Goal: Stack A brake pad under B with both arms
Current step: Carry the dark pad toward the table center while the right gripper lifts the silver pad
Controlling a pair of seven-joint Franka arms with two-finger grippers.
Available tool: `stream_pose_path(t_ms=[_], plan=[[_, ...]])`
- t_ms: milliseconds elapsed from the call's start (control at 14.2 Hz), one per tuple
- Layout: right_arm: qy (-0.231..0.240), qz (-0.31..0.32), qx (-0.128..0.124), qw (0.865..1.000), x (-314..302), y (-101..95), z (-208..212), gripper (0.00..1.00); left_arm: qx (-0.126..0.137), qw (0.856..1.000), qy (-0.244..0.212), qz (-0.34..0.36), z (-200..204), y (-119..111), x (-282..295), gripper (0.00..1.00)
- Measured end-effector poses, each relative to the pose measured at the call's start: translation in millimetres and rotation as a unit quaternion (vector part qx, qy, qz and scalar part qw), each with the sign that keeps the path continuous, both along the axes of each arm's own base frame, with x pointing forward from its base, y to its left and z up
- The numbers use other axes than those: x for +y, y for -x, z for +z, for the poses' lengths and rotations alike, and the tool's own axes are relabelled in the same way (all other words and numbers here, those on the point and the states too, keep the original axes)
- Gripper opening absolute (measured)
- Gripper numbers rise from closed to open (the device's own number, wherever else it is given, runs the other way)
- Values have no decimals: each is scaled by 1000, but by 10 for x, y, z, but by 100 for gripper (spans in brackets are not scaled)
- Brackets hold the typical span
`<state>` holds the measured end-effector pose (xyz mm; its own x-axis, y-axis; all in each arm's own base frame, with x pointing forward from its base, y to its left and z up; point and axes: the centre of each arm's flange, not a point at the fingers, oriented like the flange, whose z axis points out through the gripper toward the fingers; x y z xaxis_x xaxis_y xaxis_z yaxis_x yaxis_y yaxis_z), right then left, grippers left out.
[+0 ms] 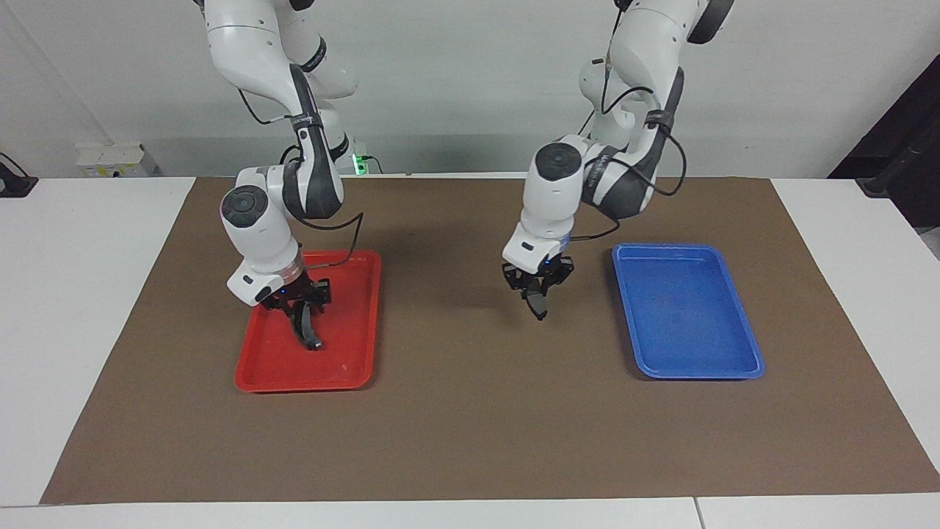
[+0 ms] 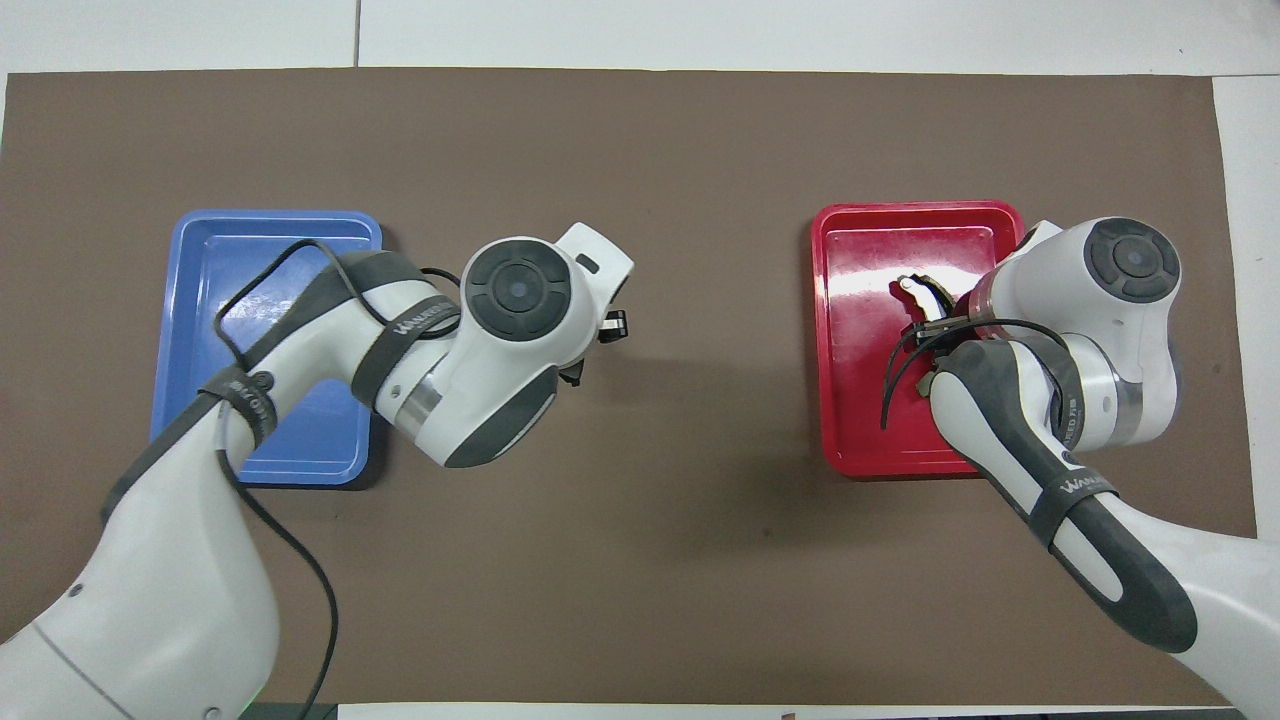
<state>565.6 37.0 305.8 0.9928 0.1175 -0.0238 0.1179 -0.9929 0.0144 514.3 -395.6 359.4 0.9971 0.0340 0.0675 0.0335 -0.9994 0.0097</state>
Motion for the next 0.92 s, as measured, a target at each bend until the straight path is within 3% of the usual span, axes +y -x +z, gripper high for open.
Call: stream_pose_path(t_ms=[353, 564, 776, 917], plan=[[0, 4, 0, 1000, -57, 9, -20, 60, 6, 999, 31, -18, -277, 210, -574, 41], [0, 4, 0, 1000, -57, 12, -25, 59, 15, 999, 30, -30, -432, 362, -762, 41], [0, 4, 0, 1000, -58, 13, -26, 57, 16, 999, 26, -32, -547, 367, -851, 41], [0, 4, 0, 1000, -68, 12, -25, 43, 16, 999, 26, -28, -603, 296, -869, 41]])
